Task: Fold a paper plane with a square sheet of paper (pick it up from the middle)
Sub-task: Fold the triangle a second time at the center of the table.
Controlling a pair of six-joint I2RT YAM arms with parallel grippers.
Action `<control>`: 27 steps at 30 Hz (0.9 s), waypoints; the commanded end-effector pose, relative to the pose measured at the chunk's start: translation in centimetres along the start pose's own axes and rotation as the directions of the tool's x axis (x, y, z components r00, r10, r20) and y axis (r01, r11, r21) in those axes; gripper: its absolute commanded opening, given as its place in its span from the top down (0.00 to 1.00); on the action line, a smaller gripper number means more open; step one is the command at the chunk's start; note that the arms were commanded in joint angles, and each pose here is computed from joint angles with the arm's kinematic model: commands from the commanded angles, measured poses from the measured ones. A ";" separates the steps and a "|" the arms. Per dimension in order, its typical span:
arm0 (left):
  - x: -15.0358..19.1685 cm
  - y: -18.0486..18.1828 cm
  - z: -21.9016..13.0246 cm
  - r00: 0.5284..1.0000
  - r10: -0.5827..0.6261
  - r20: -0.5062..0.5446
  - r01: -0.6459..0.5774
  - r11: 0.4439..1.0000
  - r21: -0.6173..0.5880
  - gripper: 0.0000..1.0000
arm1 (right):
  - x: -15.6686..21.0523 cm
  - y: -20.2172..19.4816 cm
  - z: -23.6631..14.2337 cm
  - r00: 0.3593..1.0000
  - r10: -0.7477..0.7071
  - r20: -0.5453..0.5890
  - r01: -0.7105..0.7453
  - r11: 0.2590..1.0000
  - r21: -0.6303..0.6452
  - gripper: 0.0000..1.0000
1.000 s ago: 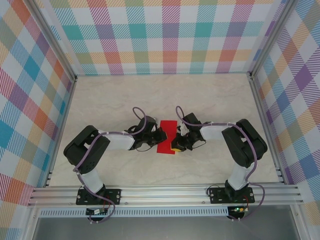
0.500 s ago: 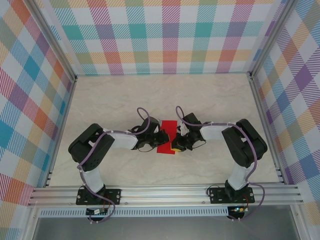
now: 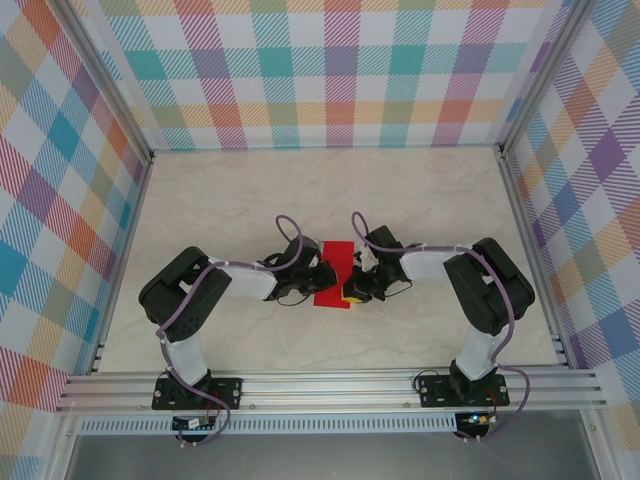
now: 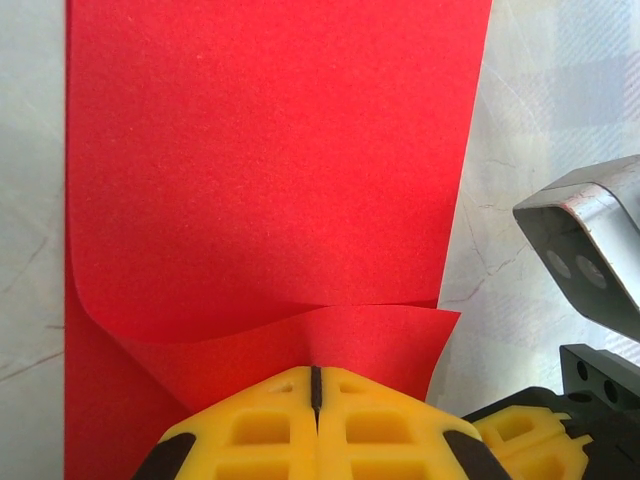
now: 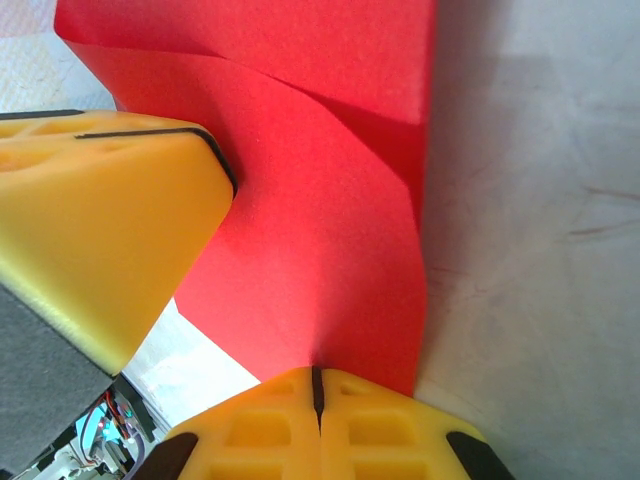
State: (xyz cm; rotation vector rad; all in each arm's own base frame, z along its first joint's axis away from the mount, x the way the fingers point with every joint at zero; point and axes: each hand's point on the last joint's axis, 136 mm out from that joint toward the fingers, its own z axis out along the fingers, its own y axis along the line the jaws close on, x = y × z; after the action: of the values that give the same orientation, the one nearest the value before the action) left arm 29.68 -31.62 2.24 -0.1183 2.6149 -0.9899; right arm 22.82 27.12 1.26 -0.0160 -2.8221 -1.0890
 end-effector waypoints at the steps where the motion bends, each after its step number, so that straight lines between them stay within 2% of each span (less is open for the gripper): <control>1: -1.1 2.3 -0.4 0.998 0.023 0.051 -0.019 0.997 -0.079 1.00 | 2.5 -5.4 1.2 0.995 0.085 -0.049 -0.074 0.979 0.188 0.97; 15: -2.7 3.5 -1.0 0.995 0.022 0.094 -0.019 0.999 -0.033 1.00 | 2.7 -5.8 1.4 0.994 0.091 -0.057 -0.079 0.977 0.197 0.97; 27: -4.0 4.8 -1.5 0.995 -0.012 0.102 0.018 0.998 -0.052 1.00 | 2.8 -5.9 1.4 0.994 0.096 -0.057 -0.083 0.977 0.196 0.98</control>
State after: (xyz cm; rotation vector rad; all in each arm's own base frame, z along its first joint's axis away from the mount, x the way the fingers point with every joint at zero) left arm 32.02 -28.89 2.28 -0.1417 2.5390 -1.0257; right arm 22.85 27.13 1.23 -0.0148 -2.8240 -1.0898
